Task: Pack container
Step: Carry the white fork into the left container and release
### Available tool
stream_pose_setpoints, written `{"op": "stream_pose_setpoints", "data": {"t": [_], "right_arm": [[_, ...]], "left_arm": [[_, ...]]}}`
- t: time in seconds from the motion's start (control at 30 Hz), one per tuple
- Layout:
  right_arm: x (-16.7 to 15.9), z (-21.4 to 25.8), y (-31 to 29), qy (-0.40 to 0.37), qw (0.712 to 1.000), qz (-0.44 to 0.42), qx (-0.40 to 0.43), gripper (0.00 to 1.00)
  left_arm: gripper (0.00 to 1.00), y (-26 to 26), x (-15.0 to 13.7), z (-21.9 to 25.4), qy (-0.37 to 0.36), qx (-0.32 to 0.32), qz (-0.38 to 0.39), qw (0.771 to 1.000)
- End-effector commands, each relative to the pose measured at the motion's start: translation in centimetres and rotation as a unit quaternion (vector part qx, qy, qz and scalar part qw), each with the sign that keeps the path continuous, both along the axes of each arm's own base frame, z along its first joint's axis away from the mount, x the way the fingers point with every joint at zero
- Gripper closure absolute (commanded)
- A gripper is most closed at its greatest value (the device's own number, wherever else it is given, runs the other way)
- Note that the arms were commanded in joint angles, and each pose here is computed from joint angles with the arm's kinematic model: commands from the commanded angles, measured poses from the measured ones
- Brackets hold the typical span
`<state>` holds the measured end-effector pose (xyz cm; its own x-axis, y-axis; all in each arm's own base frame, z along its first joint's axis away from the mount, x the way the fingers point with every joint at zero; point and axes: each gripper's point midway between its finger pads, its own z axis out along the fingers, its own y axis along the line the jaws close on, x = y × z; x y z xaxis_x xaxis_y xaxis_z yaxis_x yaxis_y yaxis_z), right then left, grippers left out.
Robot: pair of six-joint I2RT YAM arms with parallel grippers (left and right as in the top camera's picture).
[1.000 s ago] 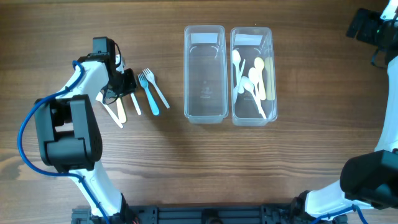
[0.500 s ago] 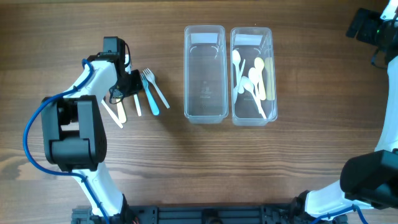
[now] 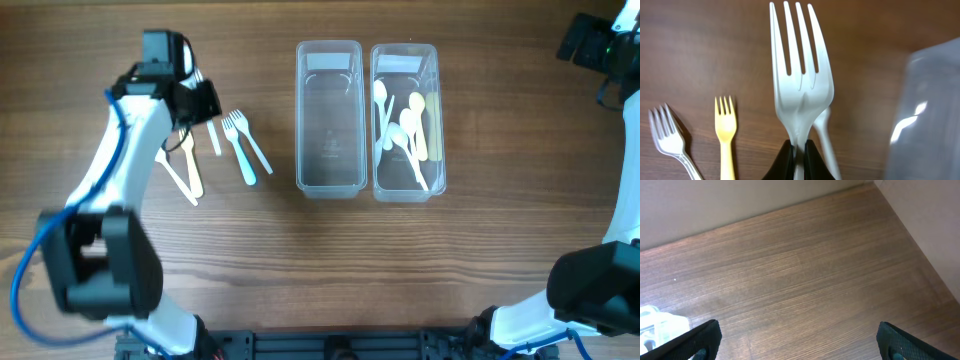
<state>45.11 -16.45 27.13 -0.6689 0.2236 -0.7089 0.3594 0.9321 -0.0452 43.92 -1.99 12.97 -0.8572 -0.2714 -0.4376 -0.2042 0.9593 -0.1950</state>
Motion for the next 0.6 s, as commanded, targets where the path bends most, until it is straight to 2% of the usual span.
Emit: {"op": "stream_pose_setpoints", "data": {"t": [0.0,0.1,0.23,0.4,0.57], "right_arm": [[0.2,-0.7,0.3,0.006,1.000,0.003,0.005,0.00],[0.2,-0.7,0.3,0.006,1.000,0.003,0.005,0.00],[0.2,-0.7,0.3,0.006,1.000,0.003,0.005,0.00],[0.2,-0.7,0.3,0.006,1.000,0.003,0.005,0.00],[0.2,-0.7,0.3,0.006,1.000,0.003,0.005,0.00]], "left_arm": [[0.96,-3.3,0.3,7.2,-0.094,-0.028,-0.027,0.995],[0.96,-6.4,0.0,10.1,-0.135,-0.046,-0.055,0.988],[0.96,-11.6,-0.8,11.6,-0.162,-0.058,-0.112,0.979],[0.96,-16.9,-2.5,10.7,-0.147,-0.071,-0.165,0.973],[0.96,-20.4,-3.5,7.8,-0.113,-0.068,-0.201,0.971]]}}
